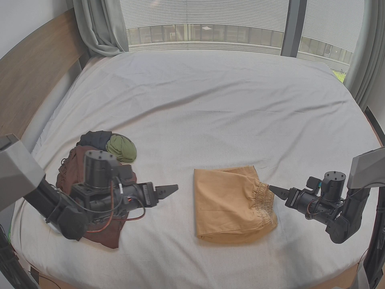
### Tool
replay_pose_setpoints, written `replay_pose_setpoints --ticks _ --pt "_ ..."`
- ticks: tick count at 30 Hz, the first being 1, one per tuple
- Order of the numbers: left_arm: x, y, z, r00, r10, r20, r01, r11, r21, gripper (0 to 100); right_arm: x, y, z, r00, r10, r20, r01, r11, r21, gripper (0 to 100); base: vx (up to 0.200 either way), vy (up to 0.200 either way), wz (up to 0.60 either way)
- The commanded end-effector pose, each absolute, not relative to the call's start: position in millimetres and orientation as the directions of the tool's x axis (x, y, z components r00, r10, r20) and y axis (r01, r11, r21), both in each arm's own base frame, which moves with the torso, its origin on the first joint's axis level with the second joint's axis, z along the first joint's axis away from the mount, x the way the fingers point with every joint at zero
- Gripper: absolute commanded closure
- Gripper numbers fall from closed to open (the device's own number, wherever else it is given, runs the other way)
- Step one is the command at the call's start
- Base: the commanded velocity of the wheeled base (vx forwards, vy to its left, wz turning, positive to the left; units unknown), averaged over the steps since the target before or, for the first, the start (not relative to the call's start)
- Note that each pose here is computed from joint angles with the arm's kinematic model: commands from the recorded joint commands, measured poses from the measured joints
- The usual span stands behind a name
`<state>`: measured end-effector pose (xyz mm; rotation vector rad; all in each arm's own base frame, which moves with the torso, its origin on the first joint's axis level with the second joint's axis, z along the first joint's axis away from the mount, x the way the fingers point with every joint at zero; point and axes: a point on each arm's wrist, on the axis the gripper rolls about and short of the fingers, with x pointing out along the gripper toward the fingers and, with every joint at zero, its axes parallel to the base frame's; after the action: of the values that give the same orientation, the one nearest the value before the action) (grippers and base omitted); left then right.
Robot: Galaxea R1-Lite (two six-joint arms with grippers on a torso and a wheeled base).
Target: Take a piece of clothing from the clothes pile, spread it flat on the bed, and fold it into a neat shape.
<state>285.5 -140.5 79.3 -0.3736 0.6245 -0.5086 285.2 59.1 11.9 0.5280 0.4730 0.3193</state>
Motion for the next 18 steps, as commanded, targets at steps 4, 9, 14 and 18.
replay_pose_setpoints --ticks 4,9,14,18 --pt "256.8 -58.9 71.0 0.773 -0.519 -0.365 0.327 0.818 -0.472 0 282.9 62.3 3.6 0.828 0.415 -0.377 -0.162 0.82 0.548 0 0.0 0.0 0.0" --pt "241.1 -35.6 64.5 0.793 -0.514 -0.327 0.327 0.812 -0.484 0 283.0 63.7 -0.1 0.823 0.417 -0.386 -0.159 0.821 0.548 0 0.0 0.0 0.0" --pt "236.1 -21.1 57.2 0.818 -0.475 -0.325 0.359 0.862 -0.358 0 282.4 63.1 -5.7 0.815 0.414 -0.405 -0.148 0.825 0.545 0 0.0 0.0 0.0" --pt "232.5 -15.5 41.7 0.801 -0.471 -0.37 0.379 0.877 -0.296 0 282.1 61.7 -10.4 0.809 0.41 -0.421 -0.136 0.828 0.544 0 0.0 0.0 0.0"
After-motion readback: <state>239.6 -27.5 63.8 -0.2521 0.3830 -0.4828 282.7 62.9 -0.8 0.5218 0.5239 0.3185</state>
